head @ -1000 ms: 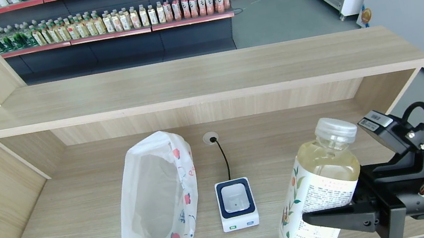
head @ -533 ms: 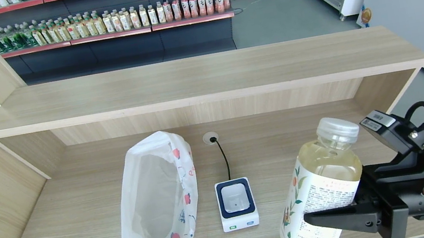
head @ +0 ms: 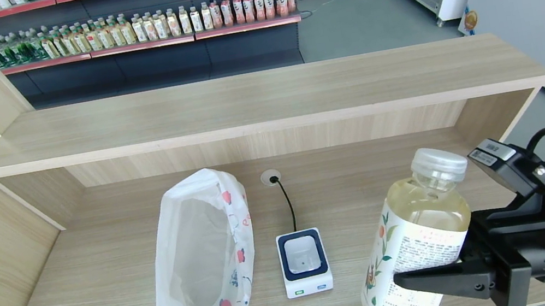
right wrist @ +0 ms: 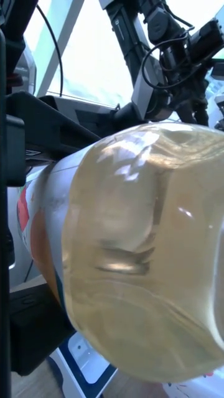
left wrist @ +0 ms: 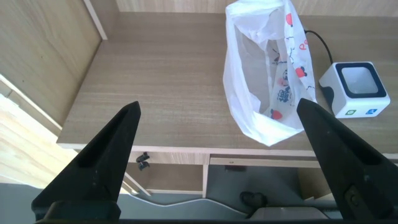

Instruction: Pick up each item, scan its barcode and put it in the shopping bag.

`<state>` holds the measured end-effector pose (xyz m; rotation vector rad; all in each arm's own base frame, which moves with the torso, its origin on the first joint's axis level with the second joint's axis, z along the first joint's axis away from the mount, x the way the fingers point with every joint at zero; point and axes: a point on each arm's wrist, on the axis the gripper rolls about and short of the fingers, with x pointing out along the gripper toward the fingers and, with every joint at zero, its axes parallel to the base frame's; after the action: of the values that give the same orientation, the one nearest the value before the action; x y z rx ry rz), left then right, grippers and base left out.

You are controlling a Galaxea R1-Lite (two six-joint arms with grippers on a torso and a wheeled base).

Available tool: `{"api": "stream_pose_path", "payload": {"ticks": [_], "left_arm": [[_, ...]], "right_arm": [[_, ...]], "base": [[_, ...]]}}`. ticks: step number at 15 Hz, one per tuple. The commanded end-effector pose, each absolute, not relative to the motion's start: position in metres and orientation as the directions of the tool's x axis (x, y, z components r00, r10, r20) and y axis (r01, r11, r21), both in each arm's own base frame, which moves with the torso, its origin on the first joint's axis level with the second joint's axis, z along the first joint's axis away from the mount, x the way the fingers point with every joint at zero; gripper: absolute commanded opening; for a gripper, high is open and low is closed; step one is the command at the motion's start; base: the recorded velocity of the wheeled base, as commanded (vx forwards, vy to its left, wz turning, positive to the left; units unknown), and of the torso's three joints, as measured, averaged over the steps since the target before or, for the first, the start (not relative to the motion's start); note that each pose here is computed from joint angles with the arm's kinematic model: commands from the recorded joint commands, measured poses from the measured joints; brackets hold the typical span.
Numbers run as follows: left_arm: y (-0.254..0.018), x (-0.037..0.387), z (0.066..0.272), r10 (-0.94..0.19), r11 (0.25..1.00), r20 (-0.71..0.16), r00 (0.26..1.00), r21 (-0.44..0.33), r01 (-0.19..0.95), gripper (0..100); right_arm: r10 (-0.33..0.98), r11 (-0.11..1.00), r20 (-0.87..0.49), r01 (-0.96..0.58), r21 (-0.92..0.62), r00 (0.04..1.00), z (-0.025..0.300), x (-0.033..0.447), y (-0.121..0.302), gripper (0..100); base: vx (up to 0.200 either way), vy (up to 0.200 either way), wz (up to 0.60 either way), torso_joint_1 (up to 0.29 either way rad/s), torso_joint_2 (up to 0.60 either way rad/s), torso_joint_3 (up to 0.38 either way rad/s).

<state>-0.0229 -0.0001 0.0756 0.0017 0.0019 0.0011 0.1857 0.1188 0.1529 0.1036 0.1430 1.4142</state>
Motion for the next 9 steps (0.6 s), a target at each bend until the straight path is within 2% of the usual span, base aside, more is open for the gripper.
{"api": "stream_pose_path", "payload": {"ticks": [1,4,5,7,9], "left_arm": [[0.000,-0.023,0.076,0.002,1.000,-0.002,1.000,0.002,-0.002,100],[0.000,-0.023,0.076,0.002,1.000,-0.002,1.000,0.002,-0.002,100],[0.000,-0.023,0.076,0.002,1.000,-0.002,1.000,0.002,-0.002,100],[0.000,-0.023,0.076,0.002,1.000,-0.002,1.000,0.002,-0.002,100],[0.000,-0.023,0.076,0.002,1.000,-0.002,1.000,0.002,-0.002,100]], "right_arm": [[0.988,0.152,-0.035,-0.977,0.152,0.149,0.154,0.185,0.119,0],[0.985,0.174,-0.031,-0.974,0.145,0.172,0.157,0.185,0.115,0],[0.975,0.223,-0.025,-0.970,0.100,0.222,0.160,0.188,0.111,0],[0.914,0.395,-0.039,-0.907,-0.146,0.404,0.159,0.195,0.095,0],[0.767,0.516,-0.128,-0.723,-0.459,0.629,0.150,0.203,0.067,0]], "base": [[0.000,0.000,0.00,0.000,0.00,0.000],[0.000,0.000,0.00,0.000,0.00,0.000],[0.000,0.000,0.00,0.000,0.00,0.000],[0.000,0.000,0.00,0.000,0.00,0.000],[0.000,0.000,0.00,0.000,0.00,0.000]]}}
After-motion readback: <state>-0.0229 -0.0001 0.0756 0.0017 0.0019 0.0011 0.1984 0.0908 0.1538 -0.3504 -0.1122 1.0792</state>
